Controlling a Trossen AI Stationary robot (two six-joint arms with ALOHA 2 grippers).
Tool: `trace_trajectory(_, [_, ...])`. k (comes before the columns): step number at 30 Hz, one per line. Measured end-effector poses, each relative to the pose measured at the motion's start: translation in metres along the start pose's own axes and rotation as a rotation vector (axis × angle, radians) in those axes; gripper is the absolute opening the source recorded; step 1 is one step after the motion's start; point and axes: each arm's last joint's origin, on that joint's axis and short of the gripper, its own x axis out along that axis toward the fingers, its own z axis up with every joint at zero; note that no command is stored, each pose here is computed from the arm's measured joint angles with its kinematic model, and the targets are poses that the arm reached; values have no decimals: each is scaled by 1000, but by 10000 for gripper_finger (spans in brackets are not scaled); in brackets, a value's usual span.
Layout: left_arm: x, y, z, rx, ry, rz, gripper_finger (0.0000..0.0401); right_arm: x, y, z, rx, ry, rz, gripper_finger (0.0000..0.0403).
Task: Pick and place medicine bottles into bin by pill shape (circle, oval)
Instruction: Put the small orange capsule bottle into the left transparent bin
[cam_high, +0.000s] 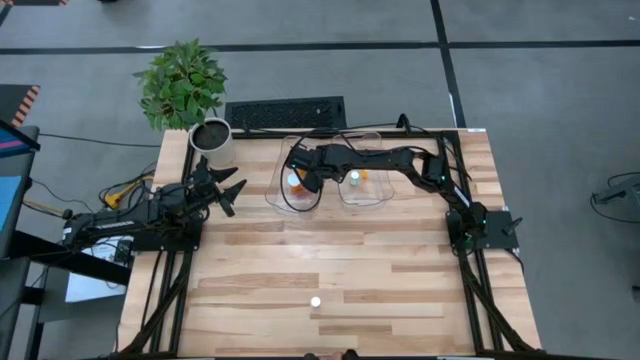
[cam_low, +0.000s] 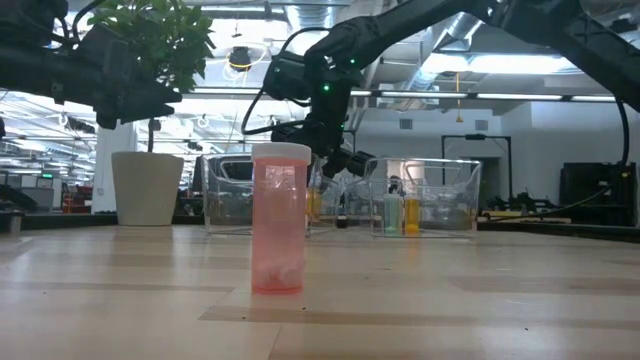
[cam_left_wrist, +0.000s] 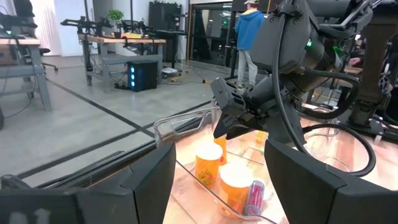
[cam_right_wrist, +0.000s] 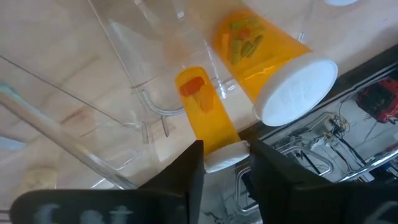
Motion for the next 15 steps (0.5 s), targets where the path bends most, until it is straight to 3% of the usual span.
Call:
trace_trajectory(6, [0,0,0,0,0,0,240,0,0,0,1,0,0,162])
trace_trajectory(15, [0,0,0,0,0,0,240,0,-1,0,11,23,-13,161])
